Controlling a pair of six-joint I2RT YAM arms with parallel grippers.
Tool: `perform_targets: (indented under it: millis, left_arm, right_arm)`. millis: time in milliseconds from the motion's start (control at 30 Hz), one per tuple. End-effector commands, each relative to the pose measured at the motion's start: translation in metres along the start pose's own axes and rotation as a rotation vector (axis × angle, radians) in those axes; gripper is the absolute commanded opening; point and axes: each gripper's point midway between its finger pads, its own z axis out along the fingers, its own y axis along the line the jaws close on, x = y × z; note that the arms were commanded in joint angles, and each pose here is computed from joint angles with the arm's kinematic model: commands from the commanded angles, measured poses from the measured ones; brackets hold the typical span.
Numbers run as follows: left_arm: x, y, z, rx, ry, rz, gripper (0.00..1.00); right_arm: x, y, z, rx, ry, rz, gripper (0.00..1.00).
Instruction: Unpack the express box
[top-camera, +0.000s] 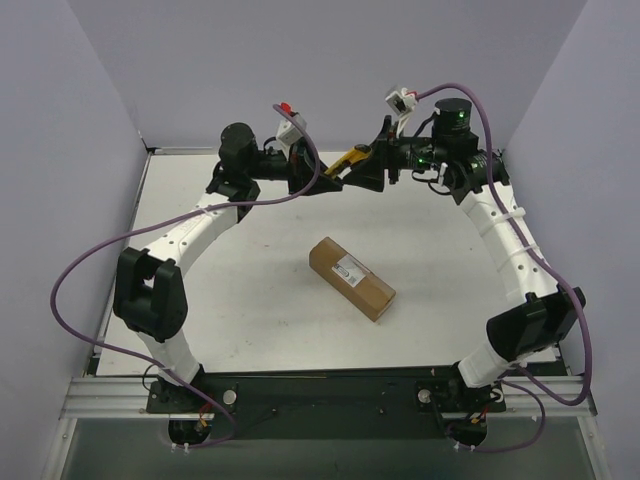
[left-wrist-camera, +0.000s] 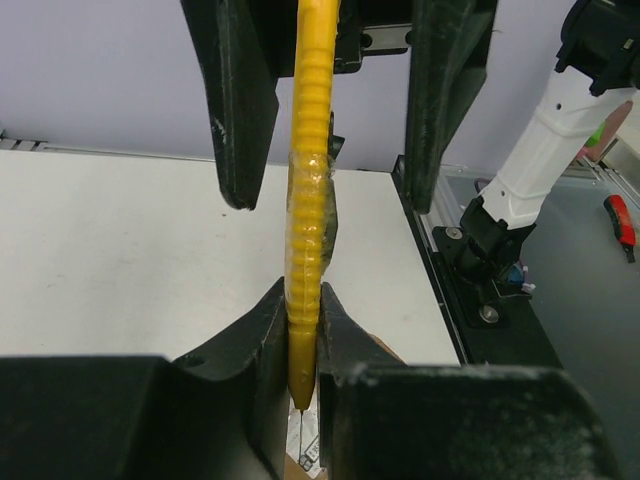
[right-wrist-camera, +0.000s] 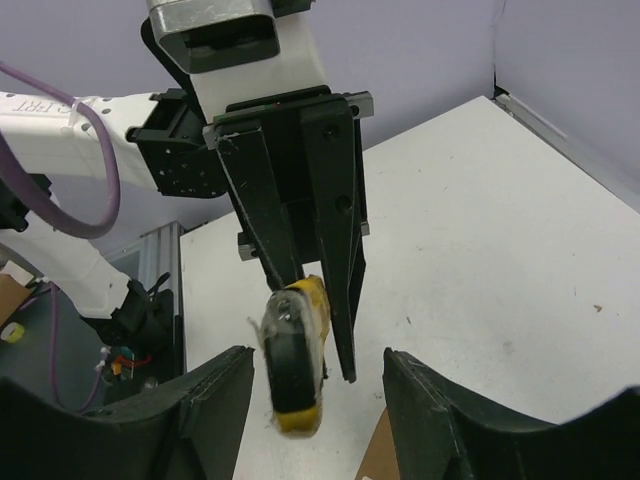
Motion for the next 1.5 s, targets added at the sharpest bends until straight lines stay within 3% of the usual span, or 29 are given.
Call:
perform_targets:
  millis: [0,233,533,767,1067,1100,1133,1167,1233,1300,1333,1467]
  left_arm:
    - [-0.009,-0.007,0.004,0.041,-0.008,0.034,0.0]
    - [-0.008,-0.008,0.005,0.059,0.001,0.025,0.0]
    - [-0.009,-0.005,0.007,0.067,0.005,0.024,0.0]
    - [-0.008,-0.004,0.007,0.069,0.008,0.021,0.0]
    - [-0.005,0.0,0.008,0.052,0.014,0.009,0.0]
    - [-0.004,0.006,0.009,0.017,0.005,0.011,0.06]
    - [-0.005,0.018,0.008,-0.055,-0.011,0.01,0.35]
    - [-0.003,0.023,0.005,-0.092,-0.013,0.01,0.44]
    - [0.007,0.038,-0.008,-0.174,-0.019,-0.008,0.72]
    - [0.013,0.06,-0.031,-0.322,-0.029,-0.036,0.73]
    - [0.016,0.067,-0.04,-0.375,-0.026,-0.038,0.81]
    - [0.053,0.077,-0.08,-0.588,0.098,-0.04,0.81]
  right_arm:
    - [-0.021,0.003,0.009,-0.037,-0.041,-0.108,0.53]
    - [-0.023,0.011,0.017,-0.073,-0.04,-0.141,0.45]
    - [-0.021,0.014,0.023,-0.106,-0.034,-0.143,0.27]
    - [-0.011,0.014,0.024,-0.114,-0.003,-0.147,0.26]
    - [-0.016,0.013,0.025,-0.103,-0.007,-0.165,0.0]
    - [-0.018,0.011,0.025,-0.085,-0.01,-0.164,0.0]
    - [-0.023,-0.001,0.022,-0.001,-0.014,-0.156,0.0]
    - [-0.026,-0.007,0.019,0.044,-0.02,-0.131,0.0]
    - [-0.033,-0.025,0.004,0.188,-0.038,-0.106,0.0]
    - [-0.03,-0.041,-0.015,0.317,-0.04,-0.119,0.0]
    - [-0.027,-0.044,-0.021,0.348,-0.04,-0.12,0.0]
    - [0.013,-0.058,-0.043,0.465,0.039,-0.077,0.0]
